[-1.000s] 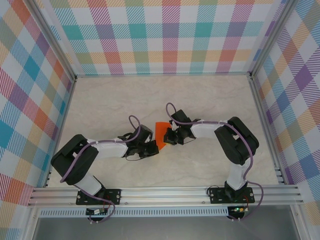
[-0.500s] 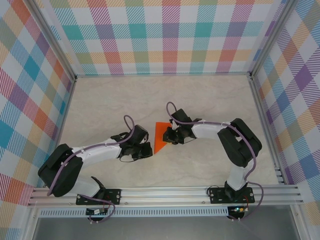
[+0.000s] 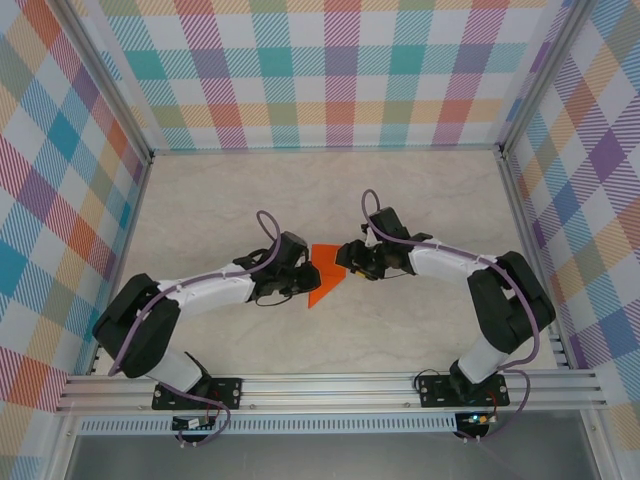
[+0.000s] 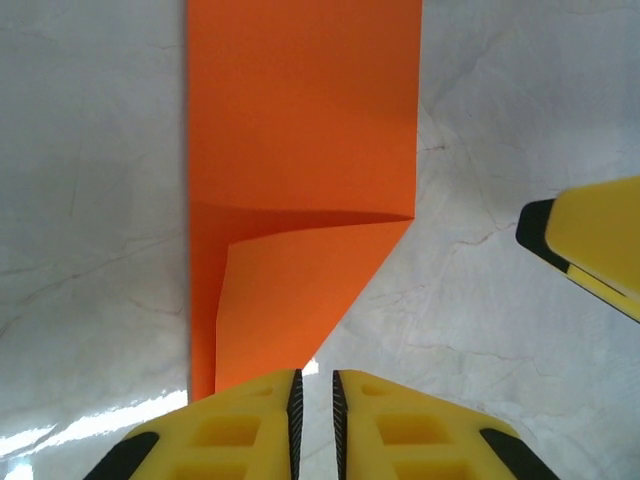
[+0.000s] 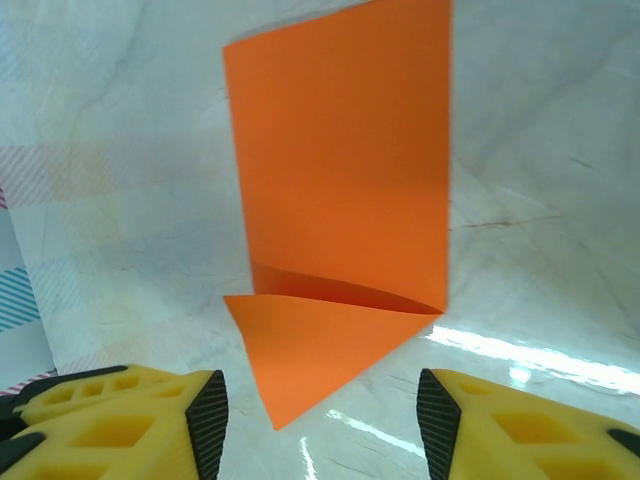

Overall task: Fold a paper plane with a square sheet of paper (pick it up from the middle)
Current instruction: Third fold the triangle at the center of the table.

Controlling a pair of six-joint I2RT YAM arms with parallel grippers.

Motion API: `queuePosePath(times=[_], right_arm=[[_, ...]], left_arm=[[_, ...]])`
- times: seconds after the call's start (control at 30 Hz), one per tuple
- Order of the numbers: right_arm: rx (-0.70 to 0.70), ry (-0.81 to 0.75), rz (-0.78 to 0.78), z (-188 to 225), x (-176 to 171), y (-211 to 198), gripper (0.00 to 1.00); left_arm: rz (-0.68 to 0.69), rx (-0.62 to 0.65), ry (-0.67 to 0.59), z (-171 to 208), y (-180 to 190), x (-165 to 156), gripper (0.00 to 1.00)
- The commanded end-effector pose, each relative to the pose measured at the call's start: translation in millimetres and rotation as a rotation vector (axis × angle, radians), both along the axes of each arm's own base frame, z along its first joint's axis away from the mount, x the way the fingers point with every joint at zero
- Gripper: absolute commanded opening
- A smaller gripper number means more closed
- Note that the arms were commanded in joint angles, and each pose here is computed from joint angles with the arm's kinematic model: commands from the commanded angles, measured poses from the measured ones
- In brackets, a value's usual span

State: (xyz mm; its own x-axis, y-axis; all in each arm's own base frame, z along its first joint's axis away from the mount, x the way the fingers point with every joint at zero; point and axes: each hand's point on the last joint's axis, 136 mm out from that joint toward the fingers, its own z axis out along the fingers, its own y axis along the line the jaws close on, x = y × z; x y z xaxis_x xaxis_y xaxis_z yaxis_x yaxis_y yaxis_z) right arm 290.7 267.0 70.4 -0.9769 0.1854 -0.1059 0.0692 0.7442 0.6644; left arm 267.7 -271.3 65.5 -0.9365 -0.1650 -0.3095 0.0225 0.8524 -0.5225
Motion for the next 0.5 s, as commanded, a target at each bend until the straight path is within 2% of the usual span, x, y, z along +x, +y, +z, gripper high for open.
queuePosePath(times=[0.0, 0.23, 0.47], right_arm=[[0.026, 0.046, 0.008, -6, -5, -2, 0.56], [0.032, 0.077, 0.012, -14, -4, 0, 0.59], [0.039, 0.124, 0.010, -21, -3, 4, 0.59]], left_arm=[[-0.010, 0.004, -0.032, 1, -9, 16, 0.15], [0.072, 0.135, 0.011, -27, 9, 29, 0.06], [0.124, 0.210, 0.060, -45, 24, 26, 0.02]])
